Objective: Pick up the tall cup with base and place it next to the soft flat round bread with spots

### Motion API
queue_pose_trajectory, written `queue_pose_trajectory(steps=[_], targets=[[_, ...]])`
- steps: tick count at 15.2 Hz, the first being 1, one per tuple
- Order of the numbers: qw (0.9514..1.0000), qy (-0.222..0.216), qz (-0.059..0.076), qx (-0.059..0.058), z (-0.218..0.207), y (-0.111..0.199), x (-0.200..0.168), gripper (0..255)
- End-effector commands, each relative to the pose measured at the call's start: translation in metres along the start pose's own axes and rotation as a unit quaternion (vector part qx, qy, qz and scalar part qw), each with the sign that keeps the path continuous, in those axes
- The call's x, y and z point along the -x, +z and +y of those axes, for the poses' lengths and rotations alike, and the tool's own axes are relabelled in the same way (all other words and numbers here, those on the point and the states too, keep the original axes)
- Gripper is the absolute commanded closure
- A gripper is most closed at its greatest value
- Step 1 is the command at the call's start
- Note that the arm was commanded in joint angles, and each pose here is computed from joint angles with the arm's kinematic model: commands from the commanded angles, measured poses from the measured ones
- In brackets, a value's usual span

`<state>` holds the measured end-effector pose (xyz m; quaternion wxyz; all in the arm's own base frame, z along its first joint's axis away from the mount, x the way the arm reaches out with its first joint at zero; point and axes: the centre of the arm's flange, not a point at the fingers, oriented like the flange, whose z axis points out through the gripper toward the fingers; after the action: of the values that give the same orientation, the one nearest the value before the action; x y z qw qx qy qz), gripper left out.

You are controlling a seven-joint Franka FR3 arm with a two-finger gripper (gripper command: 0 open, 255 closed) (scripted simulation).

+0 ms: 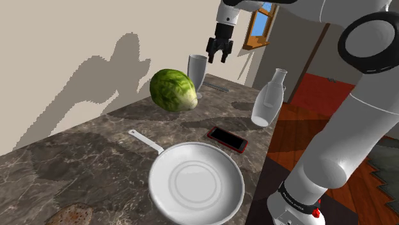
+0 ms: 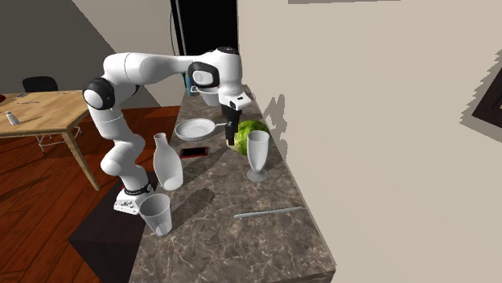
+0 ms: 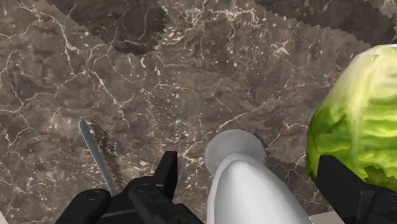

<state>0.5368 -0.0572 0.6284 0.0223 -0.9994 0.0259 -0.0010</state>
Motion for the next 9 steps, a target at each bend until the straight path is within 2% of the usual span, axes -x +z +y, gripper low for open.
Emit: queue_pose_trajectory(steps=[1,6,9], targets=[[1.0000,-0.007,0.000,0.007,0.004,-0.002,-0.028,0],[0.9995,-0.024,0.000,0.022,0.007,-0.011,-0.093,0],[0.9994,-0.026,0.000,0.024,0.008,-0.001,-0.102,0]])
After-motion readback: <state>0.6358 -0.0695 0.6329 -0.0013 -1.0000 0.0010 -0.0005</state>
